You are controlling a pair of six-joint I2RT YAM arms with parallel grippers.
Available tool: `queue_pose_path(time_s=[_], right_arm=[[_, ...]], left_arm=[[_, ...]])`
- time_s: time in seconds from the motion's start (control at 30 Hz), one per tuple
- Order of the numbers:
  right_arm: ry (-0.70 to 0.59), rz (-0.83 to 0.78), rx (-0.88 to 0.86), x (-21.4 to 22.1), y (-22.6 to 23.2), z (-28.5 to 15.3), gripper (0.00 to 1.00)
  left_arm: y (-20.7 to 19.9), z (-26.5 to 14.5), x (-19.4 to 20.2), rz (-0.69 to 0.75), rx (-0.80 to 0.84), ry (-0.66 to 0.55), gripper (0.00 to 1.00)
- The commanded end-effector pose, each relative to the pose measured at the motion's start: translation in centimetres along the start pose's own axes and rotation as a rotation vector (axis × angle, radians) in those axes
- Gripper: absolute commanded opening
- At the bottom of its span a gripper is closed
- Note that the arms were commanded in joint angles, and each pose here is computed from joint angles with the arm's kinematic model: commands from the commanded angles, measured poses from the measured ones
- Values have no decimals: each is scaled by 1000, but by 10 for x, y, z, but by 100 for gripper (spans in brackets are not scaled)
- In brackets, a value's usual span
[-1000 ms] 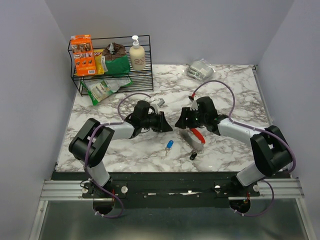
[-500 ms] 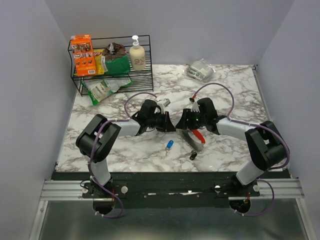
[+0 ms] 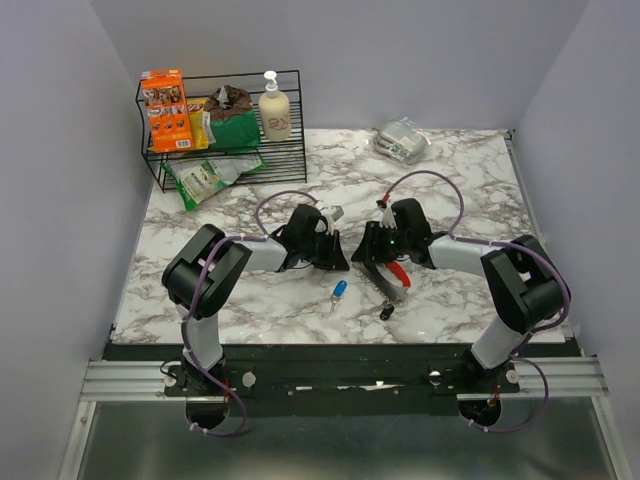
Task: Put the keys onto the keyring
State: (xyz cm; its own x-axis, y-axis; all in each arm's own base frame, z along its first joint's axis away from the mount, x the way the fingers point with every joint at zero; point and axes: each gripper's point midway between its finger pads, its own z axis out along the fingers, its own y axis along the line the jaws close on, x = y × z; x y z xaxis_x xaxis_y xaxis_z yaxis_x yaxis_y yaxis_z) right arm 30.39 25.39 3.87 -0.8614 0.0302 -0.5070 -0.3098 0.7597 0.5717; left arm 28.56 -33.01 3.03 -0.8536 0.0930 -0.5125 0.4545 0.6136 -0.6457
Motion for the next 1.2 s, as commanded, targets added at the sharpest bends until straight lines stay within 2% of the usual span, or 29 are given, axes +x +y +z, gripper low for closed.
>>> queue_pose_path(time_s=[0.0, 0.43, 0.8, 1.17], right_arm=[[22, 16, -15, 7, -3, 5, 50], [40, 19, -37, 14, -1, 4, 45], [23, -15, -14, 12, -2, -4, 46], [73, -20, 24, 21, -11, -3, 46]], left_arm=[[7, 6, -1, 9, -26, -6, 11], [9, 10, 0, 4, -26, 1, 11], [6, 6, -1, 8, -29, -7, 11], [4, 4, 3, 6, -26, 1, 11]])
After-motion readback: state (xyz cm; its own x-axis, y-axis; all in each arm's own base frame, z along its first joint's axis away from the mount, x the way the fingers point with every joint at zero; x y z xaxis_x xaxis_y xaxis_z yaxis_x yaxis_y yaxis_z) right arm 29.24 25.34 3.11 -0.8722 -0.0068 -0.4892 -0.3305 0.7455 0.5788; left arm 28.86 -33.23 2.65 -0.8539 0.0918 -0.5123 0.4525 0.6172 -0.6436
